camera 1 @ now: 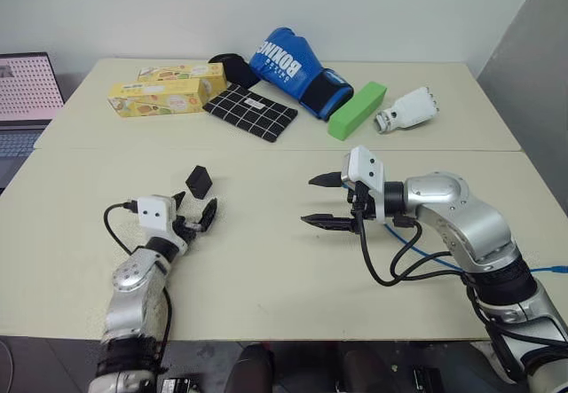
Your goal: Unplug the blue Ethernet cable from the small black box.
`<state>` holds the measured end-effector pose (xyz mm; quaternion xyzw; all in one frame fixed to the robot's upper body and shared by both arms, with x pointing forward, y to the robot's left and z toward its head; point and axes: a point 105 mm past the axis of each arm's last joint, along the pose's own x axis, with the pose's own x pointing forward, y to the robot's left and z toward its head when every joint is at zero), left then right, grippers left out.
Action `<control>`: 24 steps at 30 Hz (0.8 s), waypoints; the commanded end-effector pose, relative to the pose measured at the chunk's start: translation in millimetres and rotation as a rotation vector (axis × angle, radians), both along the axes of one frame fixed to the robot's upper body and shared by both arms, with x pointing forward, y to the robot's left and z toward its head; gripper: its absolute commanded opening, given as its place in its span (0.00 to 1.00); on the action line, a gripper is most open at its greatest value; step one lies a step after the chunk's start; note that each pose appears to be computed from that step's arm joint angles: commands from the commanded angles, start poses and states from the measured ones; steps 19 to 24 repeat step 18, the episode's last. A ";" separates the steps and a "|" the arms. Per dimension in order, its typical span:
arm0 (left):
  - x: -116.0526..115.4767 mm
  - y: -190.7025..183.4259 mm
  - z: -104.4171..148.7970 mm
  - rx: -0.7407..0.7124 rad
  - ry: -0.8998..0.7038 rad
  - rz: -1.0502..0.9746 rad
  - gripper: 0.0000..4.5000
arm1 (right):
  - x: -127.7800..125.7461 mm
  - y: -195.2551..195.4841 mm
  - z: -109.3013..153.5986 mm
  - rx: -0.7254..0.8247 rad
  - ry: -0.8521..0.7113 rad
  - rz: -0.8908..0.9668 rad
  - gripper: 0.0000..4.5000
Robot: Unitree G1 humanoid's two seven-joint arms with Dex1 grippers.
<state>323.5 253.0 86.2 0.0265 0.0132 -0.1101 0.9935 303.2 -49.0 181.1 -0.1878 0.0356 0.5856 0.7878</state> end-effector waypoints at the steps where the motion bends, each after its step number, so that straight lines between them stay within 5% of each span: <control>1: -14.9 10.2 34.3 0.106 -0.024 -0.024 0.90 | 1.5 -19.0 6.3 0.034 0.001 -0.076 0.86; 12: -29.8 30.7 84.2 0.225 0.043 -0.228 0.90 | 12.4 -92.9 12.3 0.005 0.056 -0.293 0.86; 24: -30.7 28.9 91.8 0.210 0.067 -0.312 0.90 | 11.5 -102.0 10.9 -0.041 0.045 -0.311 0.86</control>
